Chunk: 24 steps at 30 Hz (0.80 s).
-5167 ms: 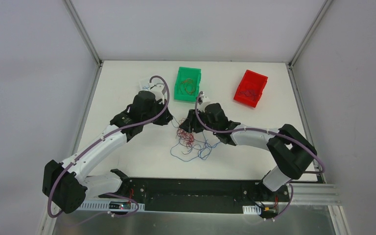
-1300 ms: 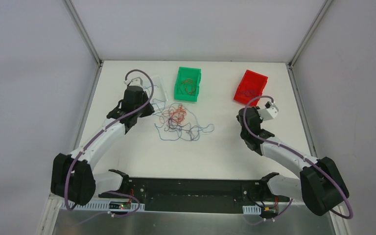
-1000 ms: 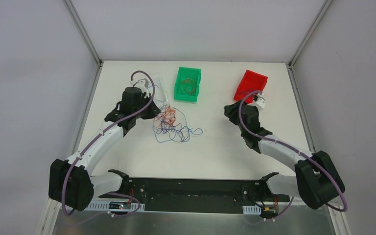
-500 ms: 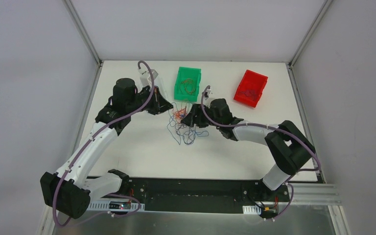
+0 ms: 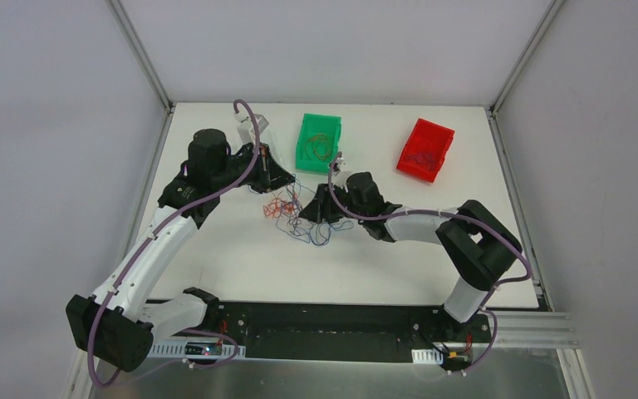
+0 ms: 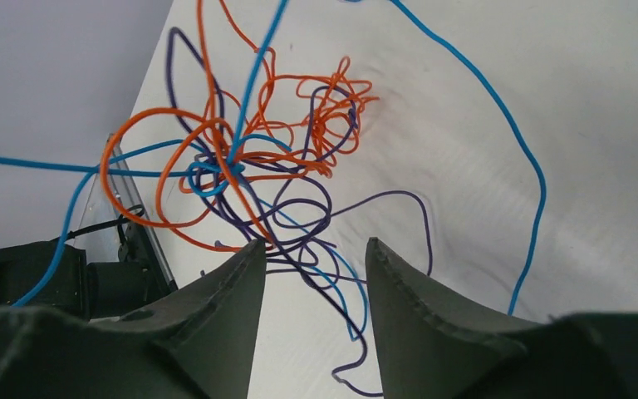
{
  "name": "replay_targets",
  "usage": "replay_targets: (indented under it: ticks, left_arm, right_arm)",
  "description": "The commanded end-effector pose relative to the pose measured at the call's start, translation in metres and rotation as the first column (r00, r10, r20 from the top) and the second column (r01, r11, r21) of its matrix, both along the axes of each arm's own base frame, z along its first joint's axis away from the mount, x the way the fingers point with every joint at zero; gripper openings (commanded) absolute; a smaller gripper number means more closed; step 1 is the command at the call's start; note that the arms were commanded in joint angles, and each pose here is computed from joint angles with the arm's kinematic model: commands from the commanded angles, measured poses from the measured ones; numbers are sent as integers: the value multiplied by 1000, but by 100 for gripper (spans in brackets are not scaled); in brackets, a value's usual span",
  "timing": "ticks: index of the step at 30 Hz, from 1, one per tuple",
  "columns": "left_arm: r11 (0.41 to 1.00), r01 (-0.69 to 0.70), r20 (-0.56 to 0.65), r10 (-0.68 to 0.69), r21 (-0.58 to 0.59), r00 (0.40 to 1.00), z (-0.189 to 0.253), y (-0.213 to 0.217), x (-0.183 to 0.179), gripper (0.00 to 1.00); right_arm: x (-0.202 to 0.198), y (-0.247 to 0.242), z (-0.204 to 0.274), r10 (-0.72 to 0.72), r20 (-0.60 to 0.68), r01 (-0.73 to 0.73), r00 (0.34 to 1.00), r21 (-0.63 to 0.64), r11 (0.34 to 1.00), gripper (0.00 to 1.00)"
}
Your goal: Untangle the cables
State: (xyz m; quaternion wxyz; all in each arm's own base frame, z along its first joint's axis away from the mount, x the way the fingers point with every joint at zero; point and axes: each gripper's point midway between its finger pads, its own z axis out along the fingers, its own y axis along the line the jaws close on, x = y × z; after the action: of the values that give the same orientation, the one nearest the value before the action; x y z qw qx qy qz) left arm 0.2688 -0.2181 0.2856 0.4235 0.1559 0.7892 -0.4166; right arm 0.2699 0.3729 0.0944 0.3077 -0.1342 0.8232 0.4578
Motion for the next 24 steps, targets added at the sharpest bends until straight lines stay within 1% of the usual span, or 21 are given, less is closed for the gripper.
replay_targets:
  ticks: [1,4,9,10,12,14,15,17,19,20,21,23,24]
  left_arm:
    - [998,43,53,-41,-40,998,26,-7,-5,0]
    - [998,41,45,-39,-40,998,24,-8,-5,0]
    - [998,45,33,-44,-39,998,21,-11,-3,0]
    - [998,47,35,-46,-40,998,22,-12,-3,0]
    - [998,49,34,-48,-44,998,23,-13,-3,0]
    - [999,24,42,-22,-43,999,26,-11,-1,0]
    - [999,-11,46,12,-36,999,27,-7,2,0]
    - [987,-161,59,160,8,985,23,14,15,0]
    - [939,-336,80,331,67,940,16,44,24,0]
    - [902,-420,96,411,103,906,11,62,27,0]
    - [851,-508,116,495,134,861,7,82,29,0]
    - [744,-641,150,624,189,767,-2,122,25,0]
    - [682,-704,172,683,199,710,-2,143,21,0]
  right_arm:
    - [-2,18,27,35,94,-44,995,88,995,49]
    - [-8,24,32,58,113,-71,992,111,991,48]
    - [-14,33,28,82,110,-93,991,96,991,48]
    - [-15,34,27,84,110,-94,990,90,991,46]
    - [-13,35,23,71,101,-78,992,68,995,30]
    - [-6,32,21,31,101,-36,994,44,998,8]
    - [-1,28,19,-5,106,2,994,31,1000,0]
    - [15,8,13,-136,113,139,984,-15,990,0]
    - [36,-22,11,-290,114,296,950,-41,954,0]
    - [49,-43,8,-379,106,386,919,-51,921,0]
    - [60,-65,9,-458,86,463,885,-46,885,0]
    - [78,-110,8,-590,16,591,807,-22,807,0]
    - [85,-134,7,-662,-40,662,749,-2,749,0]
